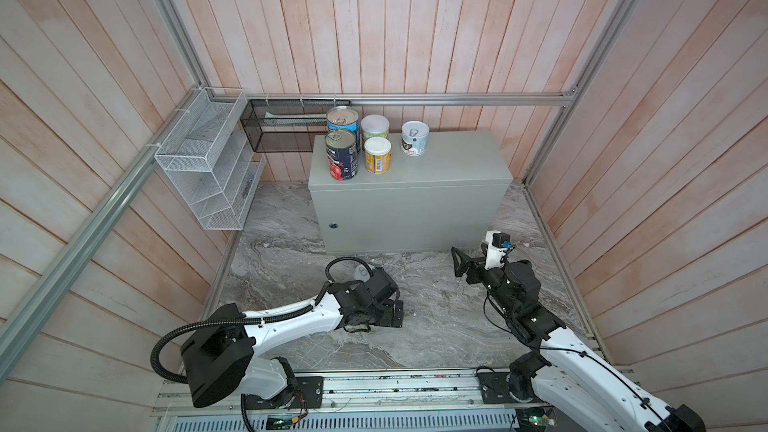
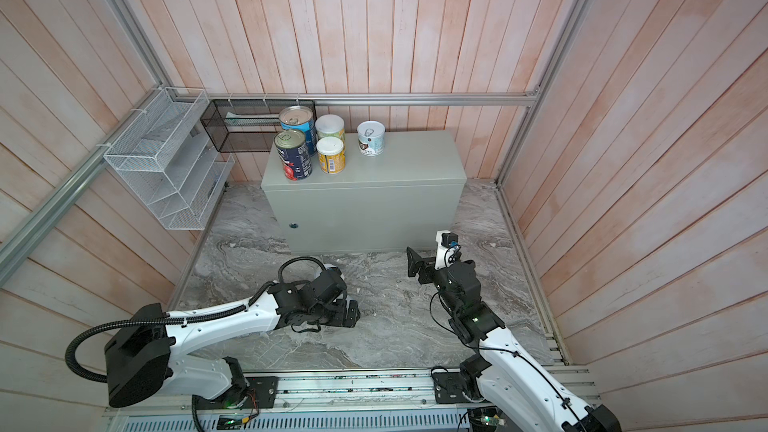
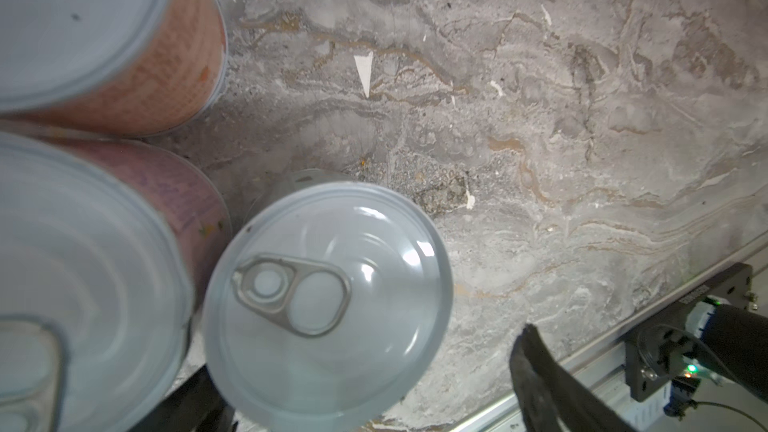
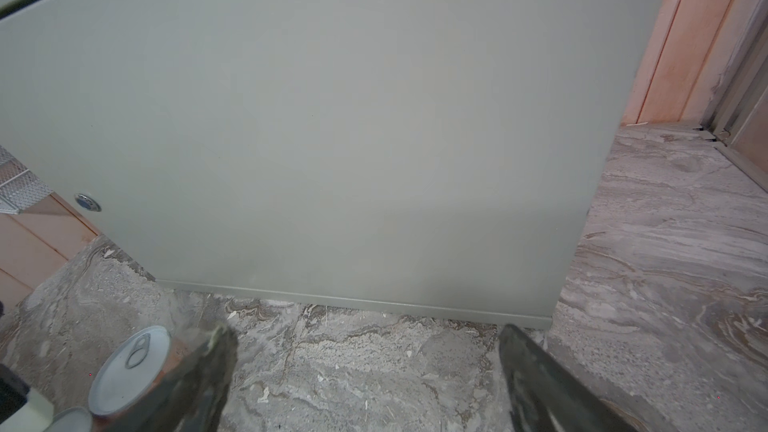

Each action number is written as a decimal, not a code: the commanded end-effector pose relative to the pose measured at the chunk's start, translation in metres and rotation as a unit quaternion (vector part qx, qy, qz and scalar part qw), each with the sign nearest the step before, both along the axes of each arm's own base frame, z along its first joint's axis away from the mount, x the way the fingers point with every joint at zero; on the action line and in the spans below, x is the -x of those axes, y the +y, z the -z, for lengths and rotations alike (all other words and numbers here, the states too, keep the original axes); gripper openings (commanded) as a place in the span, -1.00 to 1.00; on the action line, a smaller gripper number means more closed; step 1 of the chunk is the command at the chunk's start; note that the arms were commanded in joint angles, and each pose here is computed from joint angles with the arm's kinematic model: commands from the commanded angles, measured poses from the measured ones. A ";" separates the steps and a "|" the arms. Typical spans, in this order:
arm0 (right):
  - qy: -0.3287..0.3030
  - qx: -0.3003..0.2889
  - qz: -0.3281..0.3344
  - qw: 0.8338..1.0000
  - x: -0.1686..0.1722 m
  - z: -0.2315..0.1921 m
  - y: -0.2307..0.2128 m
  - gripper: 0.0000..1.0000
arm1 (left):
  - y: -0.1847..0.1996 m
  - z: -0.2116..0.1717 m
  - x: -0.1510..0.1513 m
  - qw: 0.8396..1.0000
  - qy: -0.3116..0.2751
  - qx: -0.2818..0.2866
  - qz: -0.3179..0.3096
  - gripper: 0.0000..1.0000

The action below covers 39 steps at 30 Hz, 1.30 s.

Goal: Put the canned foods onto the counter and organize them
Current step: 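Withdraw the right gripper from the cabinet while the left gripper moves over floor cans, then lower the open left gripper around a white-lidded floor can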

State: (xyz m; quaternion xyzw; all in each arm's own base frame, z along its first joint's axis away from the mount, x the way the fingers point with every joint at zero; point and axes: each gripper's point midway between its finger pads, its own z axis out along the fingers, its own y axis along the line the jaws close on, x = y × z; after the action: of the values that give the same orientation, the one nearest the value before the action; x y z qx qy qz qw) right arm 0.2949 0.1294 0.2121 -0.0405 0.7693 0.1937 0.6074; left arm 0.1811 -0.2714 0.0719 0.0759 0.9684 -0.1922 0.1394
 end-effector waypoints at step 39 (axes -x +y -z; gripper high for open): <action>0.040 -0.006 -0.017 0.999 0.003 0.020 0.004 0.95 | -0.018 0.002 -0.067 0.996 -0.044 -0.067 0.046 0.76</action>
State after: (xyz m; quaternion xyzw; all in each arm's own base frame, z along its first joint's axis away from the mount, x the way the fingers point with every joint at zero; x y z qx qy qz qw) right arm 0.2934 0.1335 0.1973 -0.0471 0.7850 0.2063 0.5822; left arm 0.2472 -0.2908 0.0688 0.1297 0.9677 -0.1339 0.1694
